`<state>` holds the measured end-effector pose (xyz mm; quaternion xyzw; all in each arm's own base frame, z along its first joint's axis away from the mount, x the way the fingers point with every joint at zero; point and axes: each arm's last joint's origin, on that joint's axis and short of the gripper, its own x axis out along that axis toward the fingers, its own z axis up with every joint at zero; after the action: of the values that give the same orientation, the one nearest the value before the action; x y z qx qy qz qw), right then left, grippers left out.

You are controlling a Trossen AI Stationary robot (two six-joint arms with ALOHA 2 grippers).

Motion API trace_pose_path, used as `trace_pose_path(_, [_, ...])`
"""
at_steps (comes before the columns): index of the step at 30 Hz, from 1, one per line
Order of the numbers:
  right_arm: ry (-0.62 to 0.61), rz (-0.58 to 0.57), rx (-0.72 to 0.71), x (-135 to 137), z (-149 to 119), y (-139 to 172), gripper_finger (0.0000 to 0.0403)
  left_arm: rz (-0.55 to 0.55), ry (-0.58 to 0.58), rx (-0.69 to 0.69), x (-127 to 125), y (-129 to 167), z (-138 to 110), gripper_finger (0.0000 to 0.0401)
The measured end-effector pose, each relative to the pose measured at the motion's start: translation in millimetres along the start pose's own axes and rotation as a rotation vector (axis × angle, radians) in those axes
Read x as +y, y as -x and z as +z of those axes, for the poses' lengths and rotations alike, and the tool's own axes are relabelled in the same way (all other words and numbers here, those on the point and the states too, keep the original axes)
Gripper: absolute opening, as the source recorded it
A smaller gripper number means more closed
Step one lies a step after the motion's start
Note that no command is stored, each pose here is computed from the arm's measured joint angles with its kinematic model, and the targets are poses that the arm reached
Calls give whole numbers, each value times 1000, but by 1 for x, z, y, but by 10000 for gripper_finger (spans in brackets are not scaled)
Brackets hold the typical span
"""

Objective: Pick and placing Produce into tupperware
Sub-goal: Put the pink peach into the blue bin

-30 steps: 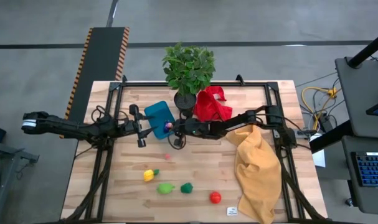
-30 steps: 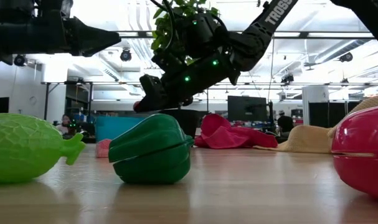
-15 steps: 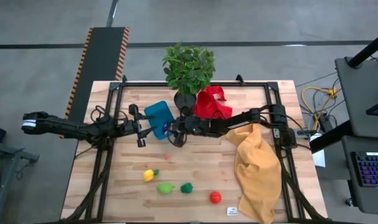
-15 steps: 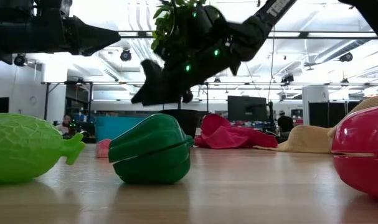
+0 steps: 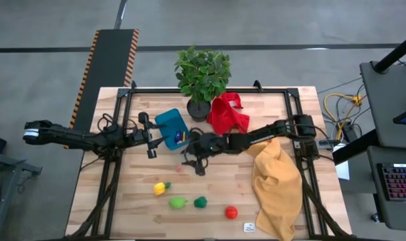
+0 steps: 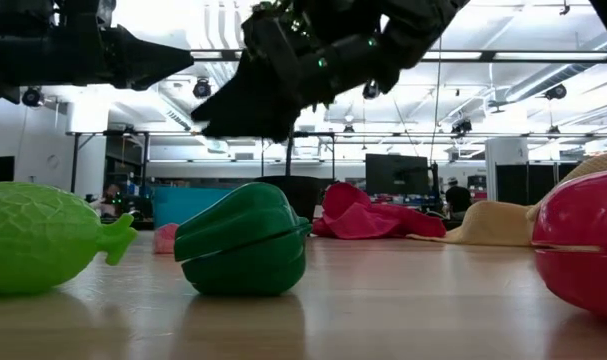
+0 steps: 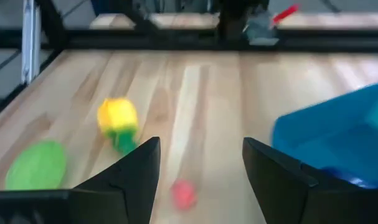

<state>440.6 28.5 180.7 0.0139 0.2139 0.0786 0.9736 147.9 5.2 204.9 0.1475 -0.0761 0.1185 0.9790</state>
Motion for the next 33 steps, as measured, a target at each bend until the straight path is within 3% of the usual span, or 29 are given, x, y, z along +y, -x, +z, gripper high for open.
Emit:
trace_pose_path(11, [-5, 14, 54, 2, -43, -34, 219, 0, 1, 0, 0, 0, 0, 173])
trace_pose_path(25, [-53, 22, 91, 4, -69, -56, 219, 0, 2, 1, 0, 0, 0, 173])
trace_pose_path(33, [-57, 26, 80, 5, -70, -68, 219, -1, 3, 1, 0, 0, 0, 173])
